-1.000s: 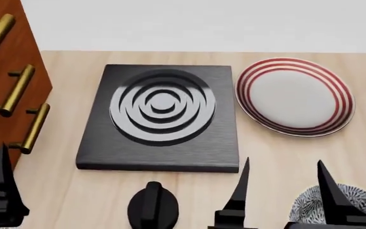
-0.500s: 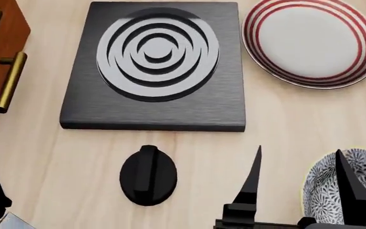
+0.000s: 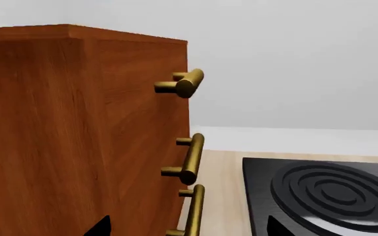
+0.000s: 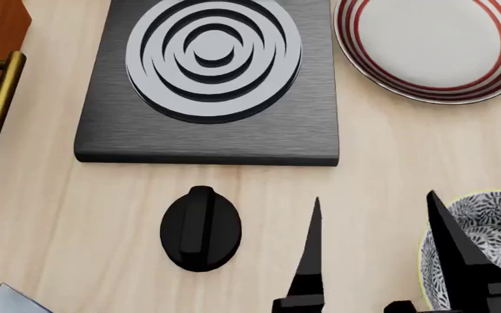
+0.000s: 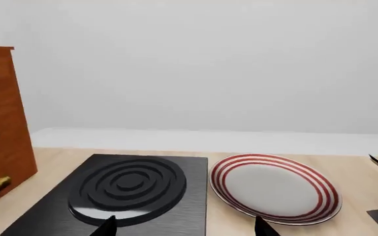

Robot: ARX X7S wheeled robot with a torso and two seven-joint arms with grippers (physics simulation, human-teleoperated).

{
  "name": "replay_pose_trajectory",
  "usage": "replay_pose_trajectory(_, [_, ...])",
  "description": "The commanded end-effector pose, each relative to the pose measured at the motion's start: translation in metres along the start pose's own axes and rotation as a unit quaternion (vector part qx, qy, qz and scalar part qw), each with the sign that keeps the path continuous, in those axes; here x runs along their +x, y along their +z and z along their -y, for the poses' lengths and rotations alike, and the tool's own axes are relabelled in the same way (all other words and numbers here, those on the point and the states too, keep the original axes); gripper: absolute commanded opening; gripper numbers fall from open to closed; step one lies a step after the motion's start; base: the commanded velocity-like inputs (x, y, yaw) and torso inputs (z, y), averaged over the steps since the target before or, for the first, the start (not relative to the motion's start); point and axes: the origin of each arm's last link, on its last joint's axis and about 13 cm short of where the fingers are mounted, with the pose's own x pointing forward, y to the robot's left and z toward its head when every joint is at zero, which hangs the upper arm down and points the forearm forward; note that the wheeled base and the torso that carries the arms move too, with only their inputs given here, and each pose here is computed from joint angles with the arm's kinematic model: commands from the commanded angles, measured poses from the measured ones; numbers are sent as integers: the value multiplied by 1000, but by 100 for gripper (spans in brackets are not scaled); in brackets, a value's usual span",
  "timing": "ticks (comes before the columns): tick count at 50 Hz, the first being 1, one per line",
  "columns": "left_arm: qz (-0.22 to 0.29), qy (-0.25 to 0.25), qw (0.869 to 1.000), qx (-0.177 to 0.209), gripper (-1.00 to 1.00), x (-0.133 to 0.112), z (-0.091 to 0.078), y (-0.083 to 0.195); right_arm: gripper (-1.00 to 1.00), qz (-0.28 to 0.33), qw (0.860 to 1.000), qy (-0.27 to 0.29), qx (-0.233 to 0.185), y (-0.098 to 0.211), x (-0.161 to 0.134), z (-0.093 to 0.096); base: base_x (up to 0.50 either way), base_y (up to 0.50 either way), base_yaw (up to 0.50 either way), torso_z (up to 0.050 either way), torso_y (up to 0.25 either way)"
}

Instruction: Pick up the cream cheese and put it in the bowl.

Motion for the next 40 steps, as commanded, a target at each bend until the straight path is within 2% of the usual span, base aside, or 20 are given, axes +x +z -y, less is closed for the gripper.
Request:
replay_pose_trajectory(1, [12, 17, 1000, 10, 100, -1, -9, 14, 100, 11, 996, 81, 34, 13, -7, -11, 0, 0, 0, 0, 0])
replay_pose_trajectory(10, [16, 21, 1000, 12, 100, 0, -17, 31, 100, -2, 986, 153, 64, 8, -11, -23, 0, 0, 0, 0, 0])
replay_pose_trajectory(22, [12, 24, 999, 24, 100, 0, -22, 34, 100, -44, 959, 257, 113, 1, -9, -28, 0, 0, 0, 0, 0])
replay_pose_trajectory(29, [-4, 25, 999, 24, 100, 4, -23, 26, 100, -55, 951, 280, 118, -3, -8, -31, 0, 0, 0, 0, 0])
replay_pose_trajectory(36, [-1, 27, 999, 22, 100, 3, -25, 28, 100, -56, 947, 293, 117, -4, -10, -35, 0, 0, 0, 0, 0])
replay_pose_trajectory(37, [-1, 27, 999, 22, 100, 4, -25, 29, 100, -65, 941, 305, 130, -3, -11, -35, 0, 0, 0, 0, 0])
replay_pose_trajectory(40, [-1, 27, 999, 24, 100, 3, -24, 29, 100, -64, 940, 310, 125, -3, -12, -36, 0, 0, 0, 0, 0])
